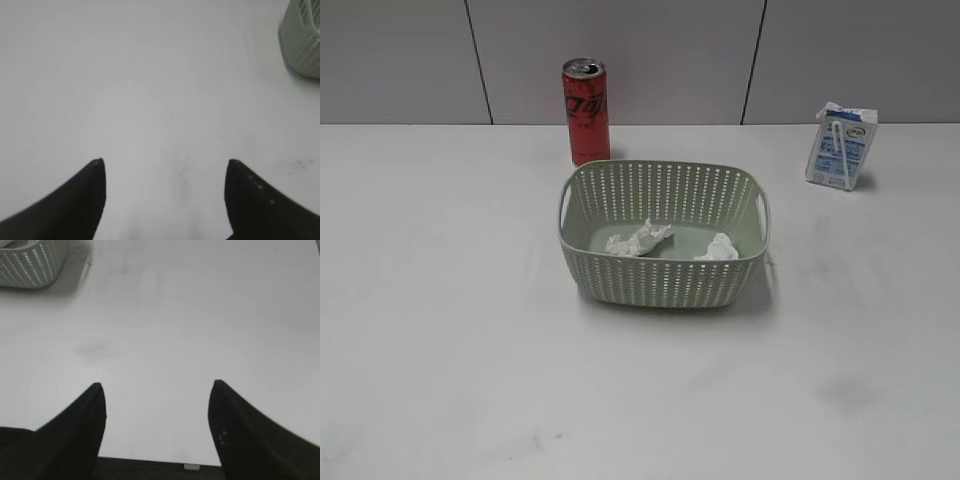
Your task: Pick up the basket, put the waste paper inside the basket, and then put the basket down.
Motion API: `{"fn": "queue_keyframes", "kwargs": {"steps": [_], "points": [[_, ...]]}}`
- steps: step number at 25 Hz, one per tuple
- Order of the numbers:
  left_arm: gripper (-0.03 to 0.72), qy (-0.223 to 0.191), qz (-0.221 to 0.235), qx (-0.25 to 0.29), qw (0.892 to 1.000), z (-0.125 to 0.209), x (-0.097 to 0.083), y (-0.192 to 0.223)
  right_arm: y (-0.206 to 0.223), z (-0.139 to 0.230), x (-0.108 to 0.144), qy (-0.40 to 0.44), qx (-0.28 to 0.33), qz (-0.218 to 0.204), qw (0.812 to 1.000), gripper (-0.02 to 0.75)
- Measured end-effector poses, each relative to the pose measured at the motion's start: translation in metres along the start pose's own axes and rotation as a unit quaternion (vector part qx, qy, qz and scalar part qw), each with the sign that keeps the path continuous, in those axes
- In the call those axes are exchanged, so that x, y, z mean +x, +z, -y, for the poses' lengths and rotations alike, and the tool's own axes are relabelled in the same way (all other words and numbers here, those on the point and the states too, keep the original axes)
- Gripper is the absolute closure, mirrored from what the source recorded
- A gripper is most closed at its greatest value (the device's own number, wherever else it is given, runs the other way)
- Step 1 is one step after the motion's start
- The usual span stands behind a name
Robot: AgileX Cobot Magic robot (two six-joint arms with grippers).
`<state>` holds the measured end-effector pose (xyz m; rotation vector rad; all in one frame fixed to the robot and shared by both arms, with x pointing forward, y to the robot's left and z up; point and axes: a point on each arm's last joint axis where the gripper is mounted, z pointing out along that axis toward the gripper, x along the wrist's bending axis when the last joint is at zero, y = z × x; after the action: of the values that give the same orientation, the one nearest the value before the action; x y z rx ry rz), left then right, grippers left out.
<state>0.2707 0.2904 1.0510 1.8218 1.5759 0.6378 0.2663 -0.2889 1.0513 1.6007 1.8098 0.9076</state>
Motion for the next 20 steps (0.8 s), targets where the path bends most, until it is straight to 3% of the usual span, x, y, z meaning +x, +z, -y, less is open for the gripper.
{"fn": "queue_keyframes", "kwargs": {"steps": [9, 20], "points": [[0.127, 0.011, -0.009, -0.115, 0.993, 0.027, -0.002, -0.026, -0.025, 0.016, 0.003, -0.009, -0.095, 0.003, 0.995, 0.251], [0.127, 0.009, -0.018, -0.121, 0.992, 0.029, -0.001, -0.025, -0.028, 0.018, 0.003, -0.010, -0.107, 0.003, 0.994, 0.251]]}}
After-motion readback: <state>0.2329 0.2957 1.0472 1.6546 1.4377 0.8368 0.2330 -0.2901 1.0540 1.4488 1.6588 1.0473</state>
